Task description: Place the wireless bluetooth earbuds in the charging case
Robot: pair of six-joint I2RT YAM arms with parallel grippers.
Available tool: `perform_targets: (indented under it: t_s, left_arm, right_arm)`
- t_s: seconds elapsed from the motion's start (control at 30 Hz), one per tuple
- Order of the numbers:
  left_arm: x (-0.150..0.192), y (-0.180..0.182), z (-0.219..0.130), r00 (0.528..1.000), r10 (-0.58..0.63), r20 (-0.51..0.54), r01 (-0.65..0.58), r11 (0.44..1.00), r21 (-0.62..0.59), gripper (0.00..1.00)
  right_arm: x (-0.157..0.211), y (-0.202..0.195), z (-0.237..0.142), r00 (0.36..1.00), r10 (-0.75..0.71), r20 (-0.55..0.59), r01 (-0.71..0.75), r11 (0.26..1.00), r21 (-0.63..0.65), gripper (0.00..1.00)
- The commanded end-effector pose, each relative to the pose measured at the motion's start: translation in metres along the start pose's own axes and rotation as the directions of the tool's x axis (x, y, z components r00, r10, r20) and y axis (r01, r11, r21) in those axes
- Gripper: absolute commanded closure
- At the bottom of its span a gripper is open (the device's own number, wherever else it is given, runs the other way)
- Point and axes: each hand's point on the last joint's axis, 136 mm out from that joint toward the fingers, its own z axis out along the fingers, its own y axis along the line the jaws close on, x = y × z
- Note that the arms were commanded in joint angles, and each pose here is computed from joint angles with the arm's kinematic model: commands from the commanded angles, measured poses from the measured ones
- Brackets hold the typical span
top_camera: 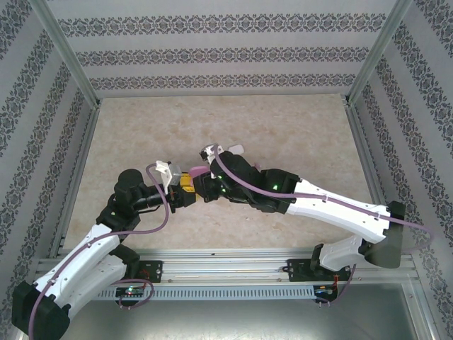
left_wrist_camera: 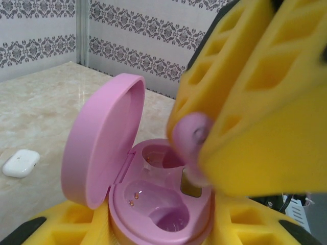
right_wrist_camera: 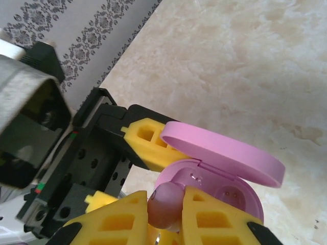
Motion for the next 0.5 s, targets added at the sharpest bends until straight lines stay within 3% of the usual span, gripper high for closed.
perform_targets:
  t_s: [0.0,0.47]
  left_arm:
    - [-0.017,-0.008,-0.002,0.997,0.052,0.061,-0.053,0.998,0.023,0.78]
    - [-0.018,-0.010,-0.003,0.997,0.042,0.070,-0.044,0.999,0.025,0.78]
  right_arm:
    - [-0.009,0.004,0.003,1.000,-0.008,0.018,0.008,1.000,0.005,0.84]
    - [-0.001,-0.006,0.016,1.000,-0.015,-0.019,0.016,0.999,0.045,0.83]
